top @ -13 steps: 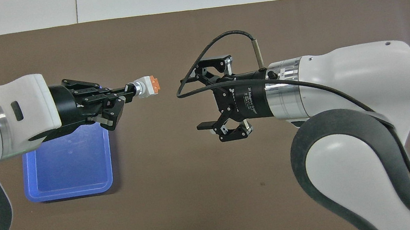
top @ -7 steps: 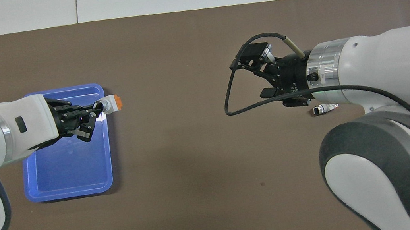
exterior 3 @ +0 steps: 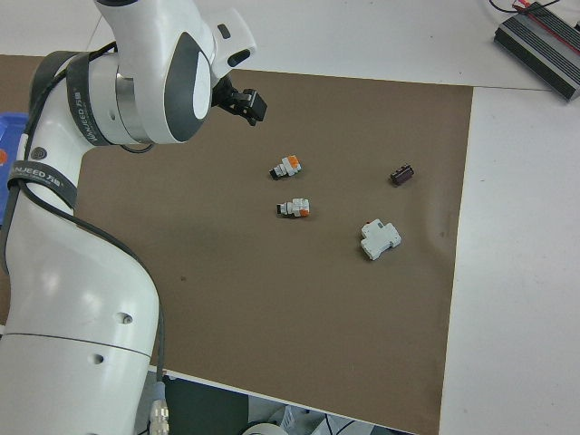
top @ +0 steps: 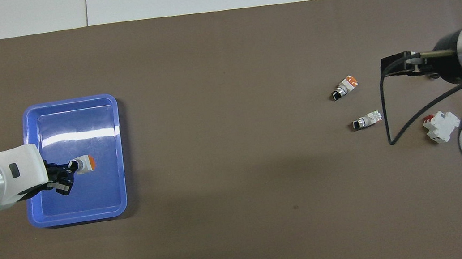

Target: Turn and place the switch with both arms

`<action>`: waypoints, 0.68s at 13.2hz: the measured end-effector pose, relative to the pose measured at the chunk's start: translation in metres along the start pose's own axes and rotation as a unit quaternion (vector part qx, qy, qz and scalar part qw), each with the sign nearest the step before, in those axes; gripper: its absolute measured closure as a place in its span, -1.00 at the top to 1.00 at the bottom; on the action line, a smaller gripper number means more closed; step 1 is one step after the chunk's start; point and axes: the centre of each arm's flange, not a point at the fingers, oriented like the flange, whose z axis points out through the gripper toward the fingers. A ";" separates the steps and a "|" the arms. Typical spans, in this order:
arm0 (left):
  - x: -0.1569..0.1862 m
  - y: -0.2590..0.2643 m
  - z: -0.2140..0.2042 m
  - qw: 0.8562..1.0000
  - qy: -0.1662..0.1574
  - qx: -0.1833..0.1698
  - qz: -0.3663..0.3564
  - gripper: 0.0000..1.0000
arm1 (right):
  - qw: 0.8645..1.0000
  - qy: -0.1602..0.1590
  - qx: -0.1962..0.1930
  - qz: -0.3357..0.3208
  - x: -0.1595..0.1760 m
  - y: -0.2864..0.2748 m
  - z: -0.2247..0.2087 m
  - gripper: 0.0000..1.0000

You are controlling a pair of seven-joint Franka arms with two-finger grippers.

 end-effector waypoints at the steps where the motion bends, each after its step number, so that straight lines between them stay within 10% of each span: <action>1: -0.006 -0.006 0.013 1.000 -0.020 0.008 0.002 -0.79 | 1.000 -0.016 -0.013 -0.004 -0.001 0.020 -0.007 1.00; 9: -0.013 -0.012 0.093 0.998 -0.058 0.013 -0.006 -0.79 | 0.997 -0.073 -0.026 0.017 -0.009 0.061 -0.023 1.00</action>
